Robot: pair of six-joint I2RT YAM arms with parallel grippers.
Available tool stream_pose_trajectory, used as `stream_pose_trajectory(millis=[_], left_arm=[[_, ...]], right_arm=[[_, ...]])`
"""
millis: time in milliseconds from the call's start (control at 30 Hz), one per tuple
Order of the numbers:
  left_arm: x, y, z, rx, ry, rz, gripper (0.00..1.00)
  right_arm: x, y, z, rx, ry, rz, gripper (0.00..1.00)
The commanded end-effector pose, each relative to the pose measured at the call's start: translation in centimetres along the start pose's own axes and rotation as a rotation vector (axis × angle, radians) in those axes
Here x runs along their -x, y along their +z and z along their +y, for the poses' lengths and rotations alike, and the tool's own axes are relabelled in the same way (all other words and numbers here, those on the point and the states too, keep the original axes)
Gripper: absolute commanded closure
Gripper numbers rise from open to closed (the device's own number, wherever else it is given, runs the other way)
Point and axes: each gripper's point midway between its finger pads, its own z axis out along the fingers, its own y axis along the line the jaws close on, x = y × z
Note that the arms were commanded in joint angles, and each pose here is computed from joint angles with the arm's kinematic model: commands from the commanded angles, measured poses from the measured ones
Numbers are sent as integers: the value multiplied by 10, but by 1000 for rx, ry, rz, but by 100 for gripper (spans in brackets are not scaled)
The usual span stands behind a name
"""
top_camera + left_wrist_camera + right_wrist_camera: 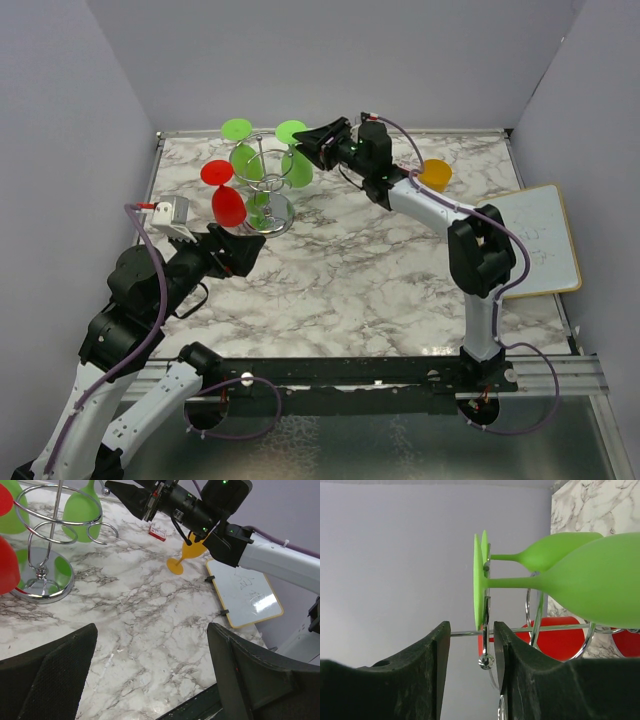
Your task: Take the wine glass off the wine glass rack
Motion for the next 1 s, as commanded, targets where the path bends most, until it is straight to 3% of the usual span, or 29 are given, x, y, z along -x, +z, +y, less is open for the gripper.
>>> stream_pose_trajectory(millis=[0, 300, 467, 700, 967], left_arm=[[12, -6, -4, -7, 12, -41, 7], [8, -8, -5, -21, 6, -30, 7], [8, -9, -5, -24, 3, -31, 7], [7, -7, -5, -19, 3, -23, 7], [5, -3, -4, -16, 2, -10, 7]], right_arm=[[5, 9, -13, -46, -9, -36, 60], [28, 6, -4, -31, -177, -71, 40], [39, 17, -8, -51, -229, -40, 38], [45, 31, -8, -71, -284, -32, 48], [44, 41, -7, -54, -317, 5, 65]])
